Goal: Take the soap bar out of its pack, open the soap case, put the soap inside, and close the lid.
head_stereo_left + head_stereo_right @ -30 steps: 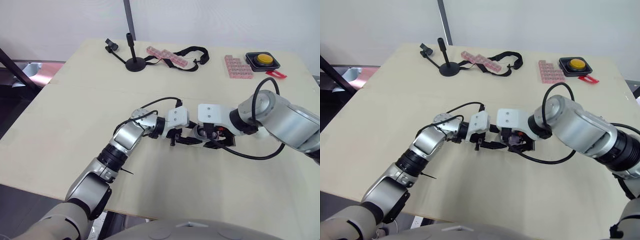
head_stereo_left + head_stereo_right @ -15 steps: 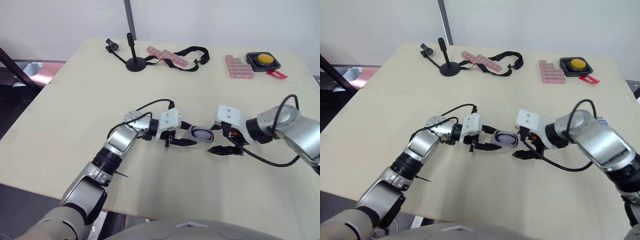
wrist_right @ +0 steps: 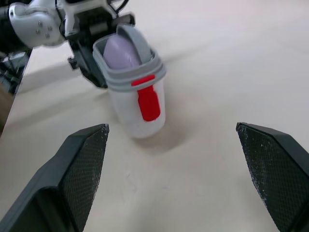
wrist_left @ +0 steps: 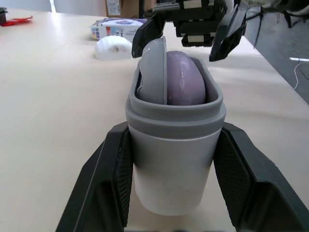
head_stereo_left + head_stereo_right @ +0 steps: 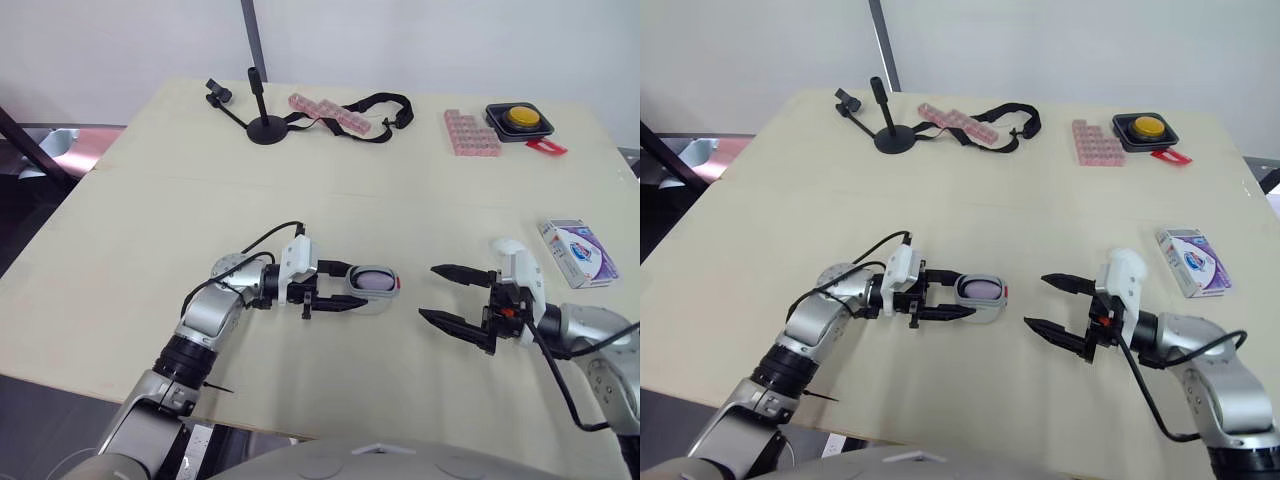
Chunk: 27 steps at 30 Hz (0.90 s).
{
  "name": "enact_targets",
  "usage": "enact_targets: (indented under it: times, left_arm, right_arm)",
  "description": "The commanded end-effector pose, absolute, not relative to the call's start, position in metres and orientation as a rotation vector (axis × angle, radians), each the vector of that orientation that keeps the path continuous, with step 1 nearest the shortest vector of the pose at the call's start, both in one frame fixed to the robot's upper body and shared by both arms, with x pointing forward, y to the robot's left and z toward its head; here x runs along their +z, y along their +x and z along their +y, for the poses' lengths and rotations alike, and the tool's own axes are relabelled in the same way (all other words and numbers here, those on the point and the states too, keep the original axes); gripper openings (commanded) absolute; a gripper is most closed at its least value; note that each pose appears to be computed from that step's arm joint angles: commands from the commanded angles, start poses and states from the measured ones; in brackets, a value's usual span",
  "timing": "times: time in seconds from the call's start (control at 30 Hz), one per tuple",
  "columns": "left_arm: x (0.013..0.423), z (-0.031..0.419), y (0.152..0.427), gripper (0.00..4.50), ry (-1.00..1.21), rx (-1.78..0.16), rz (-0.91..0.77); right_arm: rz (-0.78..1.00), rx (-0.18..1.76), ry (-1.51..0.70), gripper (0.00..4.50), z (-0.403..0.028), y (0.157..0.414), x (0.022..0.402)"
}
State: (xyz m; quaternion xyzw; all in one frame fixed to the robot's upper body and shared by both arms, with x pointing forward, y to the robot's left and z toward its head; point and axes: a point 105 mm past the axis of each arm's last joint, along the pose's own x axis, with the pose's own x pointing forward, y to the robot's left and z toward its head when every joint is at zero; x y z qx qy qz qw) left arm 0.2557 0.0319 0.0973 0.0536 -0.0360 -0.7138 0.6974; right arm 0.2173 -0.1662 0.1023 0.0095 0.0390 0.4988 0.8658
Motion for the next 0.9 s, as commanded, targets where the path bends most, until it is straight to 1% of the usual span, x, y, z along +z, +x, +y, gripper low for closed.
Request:
enact_targets:
  times: [0.03, 0.13, 0.27, 0.5, 0.63, 0.73, 0.9]
  left_arm:
    - [0.111, 0.036, 0.251, 1.89, 0.161, -1.597, -0.185]
    - [0.111, 0.038, 0.248, 1.89, 0.199, -1.598, -0.249]
    - [0.105, 0.039, 0.246, 1.89, 0.218, -1.606, -0.272]
    - [0.103, 0.04, 0.247, 1.89, 0.204, -1.617, -0.27]
    - [0.104, 0.038, 0.248, 1.89, 0.154, -1.605, -0.248]
    - [0.102, 0.037, 0.247, 1.89, 0.133, -1.61, -0.219]
    - [0.099, 0.038, 0.249, 1.89, 0.134, -1.6, -0.198]
  right_arm:
    - [0.023, 1.001, 0.015, 4.5, -0.168, 0.215, 0.103]
    - [0.022, 1.001, 0.017, 4.5, -0.164, 0.206, 0.093]
    - [0.021, 1.005, 0.004, 4.5, -0.164, 0.199, 0.086]
    - [0.013, 1.006, -0.029, 4.5, -0.163, 0.197, 0.081]
    - [0.001, 0.999, -0.037, 4.5, -0.161, 0.198, 0.081]
    - [-0.012, 0.944, -0.043, 4.5, -0.167, 0.2, 0.081]
    - [-0.035, 0.742, -0.026, 4.5, -0.198, 0.2, 0.084]
